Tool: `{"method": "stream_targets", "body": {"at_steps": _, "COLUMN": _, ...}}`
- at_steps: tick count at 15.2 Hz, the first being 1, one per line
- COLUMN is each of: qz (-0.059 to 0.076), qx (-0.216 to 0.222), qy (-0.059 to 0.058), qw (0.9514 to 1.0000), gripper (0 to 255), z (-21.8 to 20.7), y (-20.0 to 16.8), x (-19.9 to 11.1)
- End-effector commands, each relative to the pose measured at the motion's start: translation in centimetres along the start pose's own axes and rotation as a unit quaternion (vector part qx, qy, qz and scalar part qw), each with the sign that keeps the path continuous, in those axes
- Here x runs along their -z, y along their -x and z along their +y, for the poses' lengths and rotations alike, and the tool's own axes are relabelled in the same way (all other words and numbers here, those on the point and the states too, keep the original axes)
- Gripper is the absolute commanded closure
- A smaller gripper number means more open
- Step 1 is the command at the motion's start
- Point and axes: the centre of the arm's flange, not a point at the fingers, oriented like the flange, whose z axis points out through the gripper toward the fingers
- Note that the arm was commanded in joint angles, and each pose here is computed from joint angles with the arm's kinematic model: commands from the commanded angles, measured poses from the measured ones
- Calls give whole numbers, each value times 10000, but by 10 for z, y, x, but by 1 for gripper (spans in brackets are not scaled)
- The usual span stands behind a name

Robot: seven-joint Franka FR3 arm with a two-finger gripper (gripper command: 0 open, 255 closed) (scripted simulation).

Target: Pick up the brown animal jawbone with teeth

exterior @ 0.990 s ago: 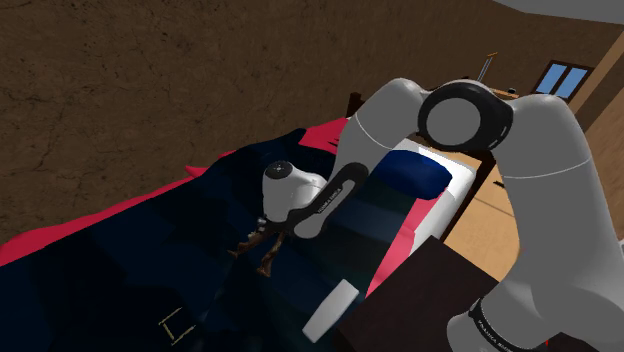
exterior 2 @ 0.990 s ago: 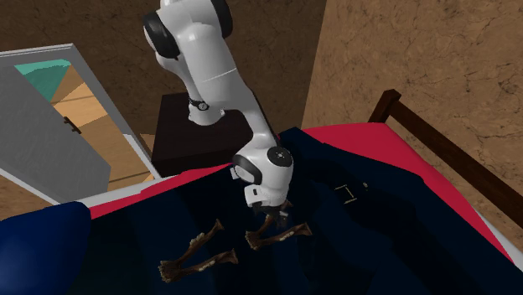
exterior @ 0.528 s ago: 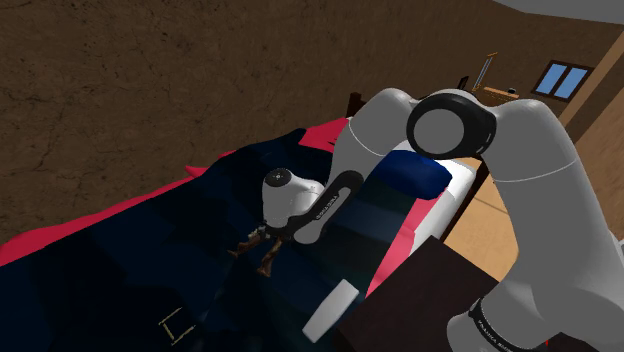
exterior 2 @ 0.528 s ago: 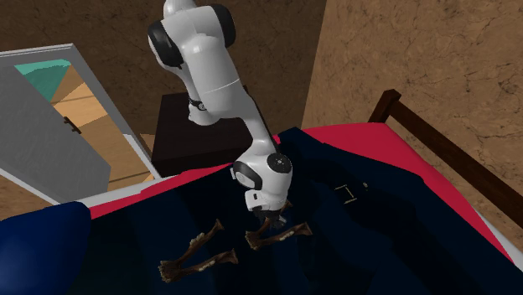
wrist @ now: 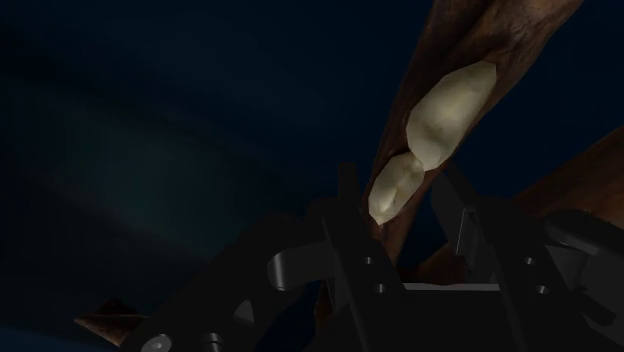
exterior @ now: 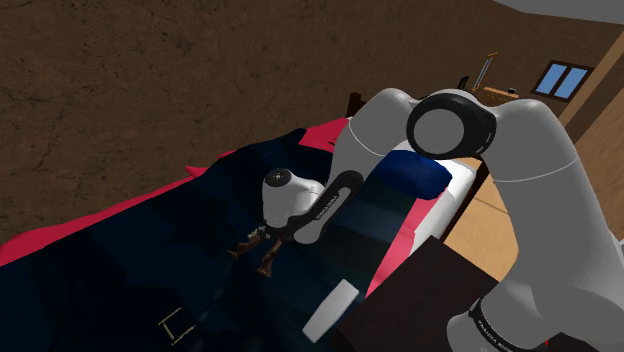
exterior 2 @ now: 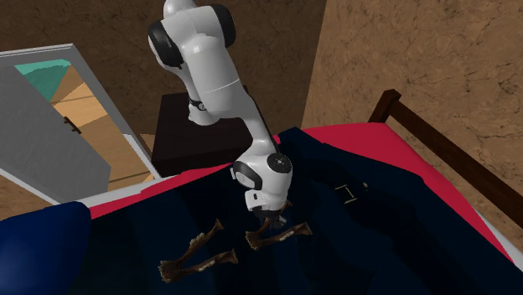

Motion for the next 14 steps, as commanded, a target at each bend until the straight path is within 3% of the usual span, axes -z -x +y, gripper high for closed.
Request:
{"method": "stream_targets", "body": {"at_steps": 1, "qz": -3, "qx": 3, "qy": 1, "qw": 10000, "gripper": 255, "z": 0, "y": -1, "x": 5}}
{"method": "stream_targets", "body": {"at_steps": 14, "qz": -3, "qx": 3, "qy": 1, "qw": 10000, "gripper": 255, "z": 0, "y": -11, "x": 73}}
